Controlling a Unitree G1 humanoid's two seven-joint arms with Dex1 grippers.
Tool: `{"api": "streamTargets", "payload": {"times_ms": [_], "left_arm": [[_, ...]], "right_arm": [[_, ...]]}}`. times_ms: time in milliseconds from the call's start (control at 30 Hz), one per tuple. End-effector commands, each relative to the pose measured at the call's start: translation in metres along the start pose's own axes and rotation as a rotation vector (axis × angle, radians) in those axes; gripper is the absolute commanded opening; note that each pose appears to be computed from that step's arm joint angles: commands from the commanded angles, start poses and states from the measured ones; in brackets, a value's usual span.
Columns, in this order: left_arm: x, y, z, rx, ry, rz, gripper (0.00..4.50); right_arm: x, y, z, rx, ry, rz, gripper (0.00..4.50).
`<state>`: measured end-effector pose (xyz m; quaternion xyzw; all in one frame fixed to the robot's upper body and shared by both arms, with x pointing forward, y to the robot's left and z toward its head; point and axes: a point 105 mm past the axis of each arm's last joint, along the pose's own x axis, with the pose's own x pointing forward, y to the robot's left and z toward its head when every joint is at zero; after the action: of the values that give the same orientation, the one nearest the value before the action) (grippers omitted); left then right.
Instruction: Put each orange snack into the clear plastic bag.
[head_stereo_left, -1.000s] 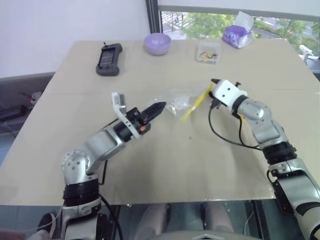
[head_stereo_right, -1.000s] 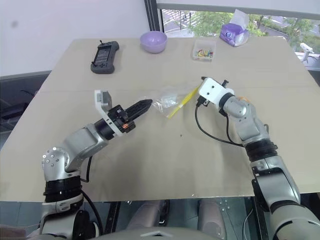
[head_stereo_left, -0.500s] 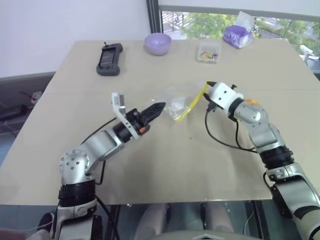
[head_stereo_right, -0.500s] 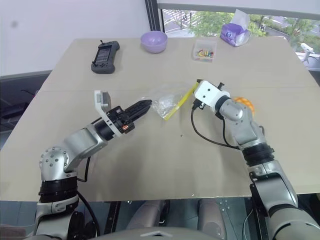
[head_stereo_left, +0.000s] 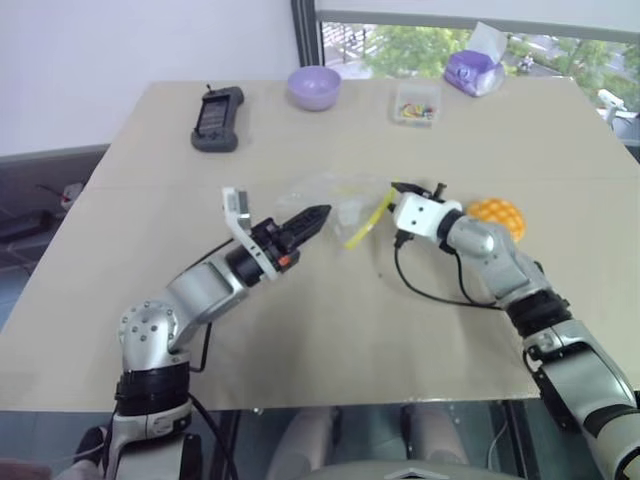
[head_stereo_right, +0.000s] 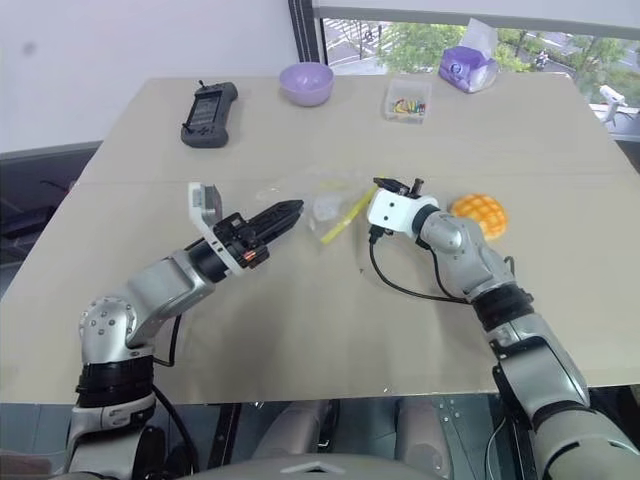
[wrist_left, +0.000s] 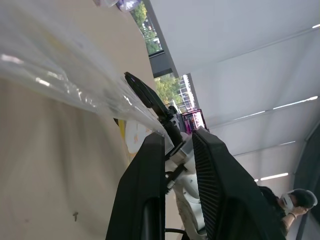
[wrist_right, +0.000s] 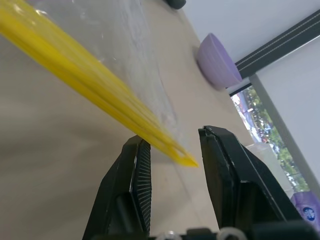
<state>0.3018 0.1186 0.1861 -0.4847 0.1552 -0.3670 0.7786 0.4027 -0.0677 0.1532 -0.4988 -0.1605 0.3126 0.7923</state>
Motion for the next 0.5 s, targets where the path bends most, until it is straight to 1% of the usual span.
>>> {"api": "streamTargets", "payload": {"times_ms": [33,100,133,200,233,500], "left_arm": [[-0.0022,-0.0146,-0.0014,0.025,0.007,-0.045,0.94],[-0.003,-0.0147,-0.0019,0.024,0.007,-0.045,0.94],[-0.0034,-0.015,-0.002,0.024,0.006,-0.044,1.02],[-0.004,-0.0152,-0.0019,0.024,0.004,-0.044,1.02],[-0.0041,-0.0153,-0.0017,0.023,0.003,-0.044,1.02],[-0.0043,-0.0147,-0.0021,0.017,0.003,-0.044,1.02]], "right_arm": [[0.0058,-0.0126,0.0077,-0.045,-0.042,-0.047,1.68],[0.0071,-0.0128,0.0095,-0.057,-0.058,-0.053,1.68],[0.0076,-0.0123,0.0106,-0.064,-0.066,-0.052,1.16],[0.0081,-0.0108,0.0123,-0.073,-0.08,-0.047,0.35],[0.0082,-0.0102,0.0126,-0.075,-0.083,-0.045,0.03],[0.0092,-0.0055,0.016,-0.081,-0.107,-0.028,0.03]]}}
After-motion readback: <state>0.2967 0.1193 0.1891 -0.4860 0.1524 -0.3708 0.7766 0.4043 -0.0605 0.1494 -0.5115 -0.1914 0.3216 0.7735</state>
